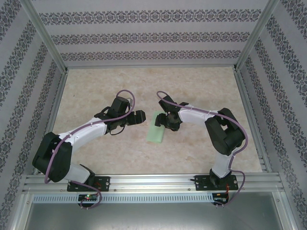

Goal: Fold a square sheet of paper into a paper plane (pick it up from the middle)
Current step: Fold the square sheet of paper in half at the center of the table.

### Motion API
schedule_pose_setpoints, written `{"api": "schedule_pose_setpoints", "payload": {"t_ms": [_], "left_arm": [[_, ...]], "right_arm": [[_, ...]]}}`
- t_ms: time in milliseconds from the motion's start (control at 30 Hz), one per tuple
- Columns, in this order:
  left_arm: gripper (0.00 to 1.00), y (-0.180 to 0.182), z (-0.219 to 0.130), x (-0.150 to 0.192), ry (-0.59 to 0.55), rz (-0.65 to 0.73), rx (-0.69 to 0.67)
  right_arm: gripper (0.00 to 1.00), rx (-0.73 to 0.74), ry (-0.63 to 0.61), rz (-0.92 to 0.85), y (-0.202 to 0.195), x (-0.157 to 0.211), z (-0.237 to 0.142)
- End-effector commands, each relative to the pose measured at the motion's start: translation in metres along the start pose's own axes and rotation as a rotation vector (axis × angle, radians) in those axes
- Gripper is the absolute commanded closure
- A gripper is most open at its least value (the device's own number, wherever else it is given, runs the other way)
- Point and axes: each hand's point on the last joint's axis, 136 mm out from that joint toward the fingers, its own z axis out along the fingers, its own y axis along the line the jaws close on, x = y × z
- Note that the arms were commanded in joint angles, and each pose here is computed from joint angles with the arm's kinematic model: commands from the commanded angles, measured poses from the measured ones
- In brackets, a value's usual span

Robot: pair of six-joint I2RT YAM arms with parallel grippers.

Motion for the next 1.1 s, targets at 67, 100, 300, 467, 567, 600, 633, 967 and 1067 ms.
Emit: {"api": "schedule_pose_setpoints", "payload": {"t_ms": [67, 100, 300, 467, 567, 600, 633, 967, 1067], "left_arm": [[0.15, -0.009, -0.002, -0.002, 0.004, 0.018, 0.016], [0.15, -0.009, -0.001, -0.002, 0.004, 0.018, 0.016], [0.16, -0.009, -0.001, -0.002, 0.005, 0.011, 0.014], [0.17, -0.009, -0.002, -0.002, 0.005, 0.014, 0.012], [0.18, -0.010, -0.001, -0.003, 0.004, 0.014, 0.015], [0.18, -0.010, -0.001, -0.002, 0.006, 0.015, 0.016], [0.20, -0.010, 0.000, -0.002, 0.008, 0.014, 0.016], [0.51, -0.013, 0.015, 0.001, 0.061, -0.006, 0.027], [0.57, -0.015, 0.020, 0.002, 0.078, -0.017, 0.032]], "right_arm": [[0.27, 0.077, 0.031, 0.004, -0.018, 0.012, 0.024], [0.27, 0.074, 0.032, 0.004, -0.018, 0.012, 0.024], [0.27, 0.080, 0.038, 0.008, -0.019, 0.013, 0.026], [0.27, 0.085, 0.038, 0.010, -0.020, 0.013, 0.027], [0.28, 0.089, 0.041, 0.007, -0.021, 0.014, 0.027], [0.27, 0.092, 0.040, 0.007, -0.021, 0.013, 0.028], [0.27, 0.094, 0.042, 0.008, -0.022, 0.014, 0.028], [0.28, 0.114, 0.049, 0.002, -0.027, 0.016, 0.030], [0.27, 0.116, 0.053, 0.004, -0.027, 0.017, 0.031]]}}
